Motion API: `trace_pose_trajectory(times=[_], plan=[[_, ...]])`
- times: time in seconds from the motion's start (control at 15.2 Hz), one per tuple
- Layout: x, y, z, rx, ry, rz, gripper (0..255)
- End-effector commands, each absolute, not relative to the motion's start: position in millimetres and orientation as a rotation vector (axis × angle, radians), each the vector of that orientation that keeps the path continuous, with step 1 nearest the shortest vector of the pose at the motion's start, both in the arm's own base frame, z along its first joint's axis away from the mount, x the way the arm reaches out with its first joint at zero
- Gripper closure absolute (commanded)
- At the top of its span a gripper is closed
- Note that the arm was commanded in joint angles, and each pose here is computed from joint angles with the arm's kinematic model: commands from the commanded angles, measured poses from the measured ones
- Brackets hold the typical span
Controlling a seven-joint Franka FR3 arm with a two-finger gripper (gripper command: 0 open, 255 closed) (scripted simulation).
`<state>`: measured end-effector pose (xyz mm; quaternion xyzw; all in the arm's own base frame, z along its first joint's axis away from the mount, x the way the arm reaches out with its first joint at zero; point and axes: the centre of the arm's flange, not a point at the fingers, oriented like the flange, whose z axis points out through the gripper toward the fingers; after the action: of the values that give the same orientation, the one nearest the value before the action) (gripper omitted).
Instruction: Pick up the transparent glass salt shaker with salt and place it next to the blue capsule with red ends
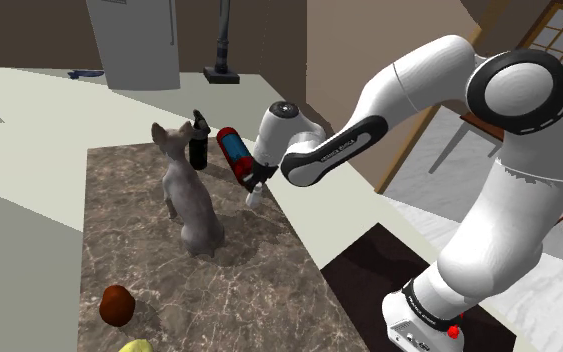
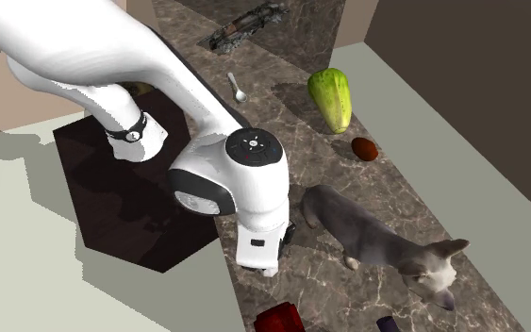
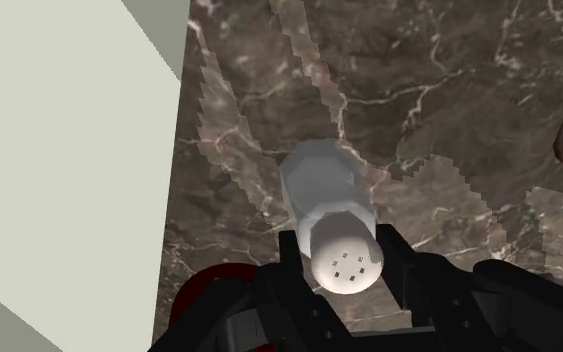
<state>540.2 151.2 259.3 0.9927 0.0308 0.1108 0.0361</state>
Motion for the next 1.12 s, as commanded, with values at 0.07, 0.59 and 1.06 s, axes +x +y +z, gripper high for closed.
trace_pose_trajectory(times=[0.07, 0.59, 1.06], plan=[[540.0, 151.3, 257.8, 3.049, 0.095, 0.341, 255], [540.0, 151.3, 257.8, 3.049, 0.095, 0.341, 0], [528.9, 154.5, 306.4, 3.049, 0.095, 0.341, 0]])
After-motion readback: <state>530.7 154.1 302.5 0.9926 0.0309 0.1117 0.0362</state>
